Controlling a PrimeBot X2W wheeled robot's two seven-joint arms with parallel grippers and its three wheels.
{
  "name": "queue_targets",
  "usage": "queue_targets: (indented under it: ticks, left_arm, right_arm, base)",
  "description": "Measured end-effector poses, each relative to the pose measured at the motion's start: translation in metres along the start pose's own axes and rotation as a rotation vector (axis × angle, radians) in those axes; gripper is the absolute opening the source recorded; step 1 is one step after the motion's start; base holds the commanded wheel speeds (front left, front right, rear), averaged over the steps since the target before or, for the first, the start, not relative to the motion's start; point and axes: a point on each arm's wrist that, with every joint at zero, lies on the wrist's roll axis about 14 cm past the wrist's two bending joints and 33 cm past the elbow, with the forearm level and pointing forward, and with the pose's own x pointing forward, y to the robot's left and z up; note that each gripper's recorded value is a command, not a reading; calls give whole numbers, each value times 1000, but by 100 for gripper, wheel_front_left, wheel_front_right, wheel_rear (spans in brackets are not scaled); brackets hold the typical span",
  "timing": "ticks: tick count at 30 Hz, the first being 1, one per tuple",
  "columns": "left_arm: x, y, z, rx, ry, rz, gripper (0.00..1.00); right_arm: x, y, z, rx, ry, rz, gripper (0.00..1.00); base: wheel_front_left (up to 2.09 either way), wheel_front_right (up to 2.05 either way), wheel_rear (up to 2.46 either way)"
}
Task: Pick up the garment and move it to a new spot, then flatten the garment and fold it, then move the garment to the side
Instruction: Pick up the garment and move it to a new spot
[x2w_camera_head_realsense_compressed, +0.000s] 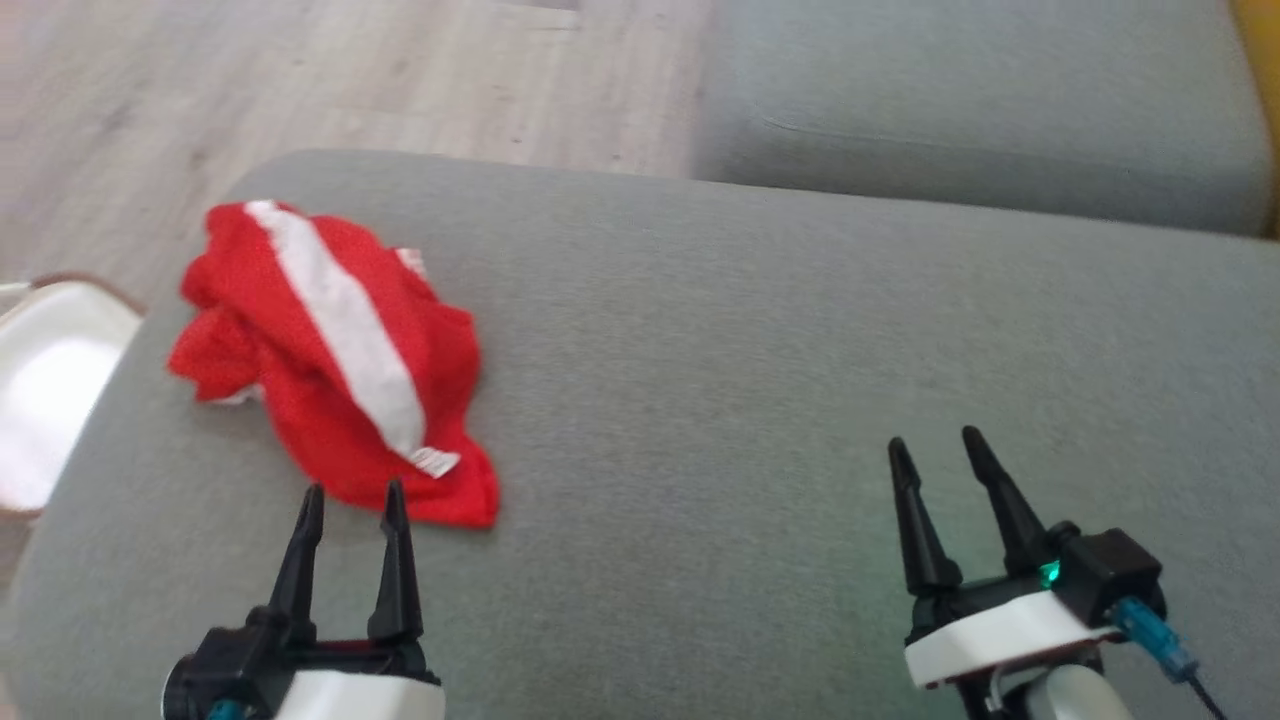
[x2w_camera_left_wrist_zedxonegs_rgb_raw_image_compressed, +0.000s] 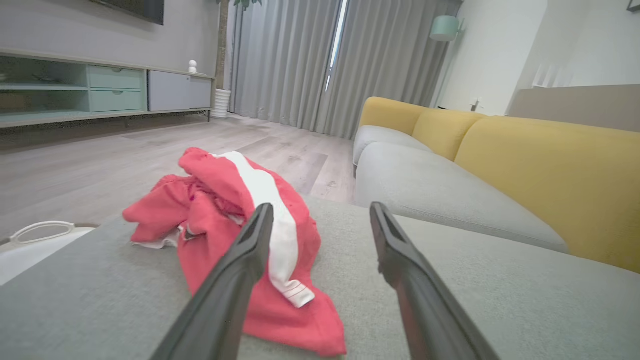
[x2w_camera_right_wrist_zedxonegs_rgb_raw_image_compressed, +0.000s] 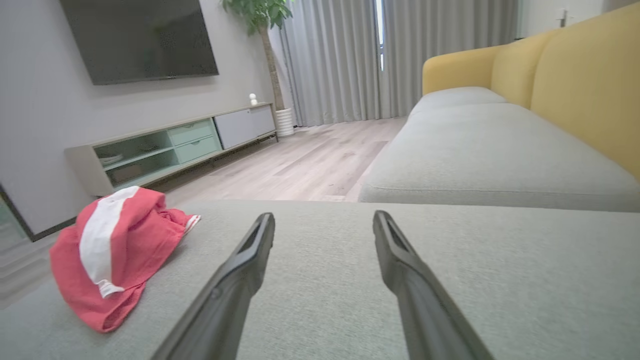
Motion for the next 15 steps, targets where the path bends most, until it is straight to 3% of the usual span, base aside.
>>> queue_targets:
  ticks: [15]
  left_arm:
    - [-32, 44, 17, 19, -56, 151, 100]
  right_arm:
    - [12, 53, -8, 22, 29, 165, 100]
  base:
    - [0, 0, 0]
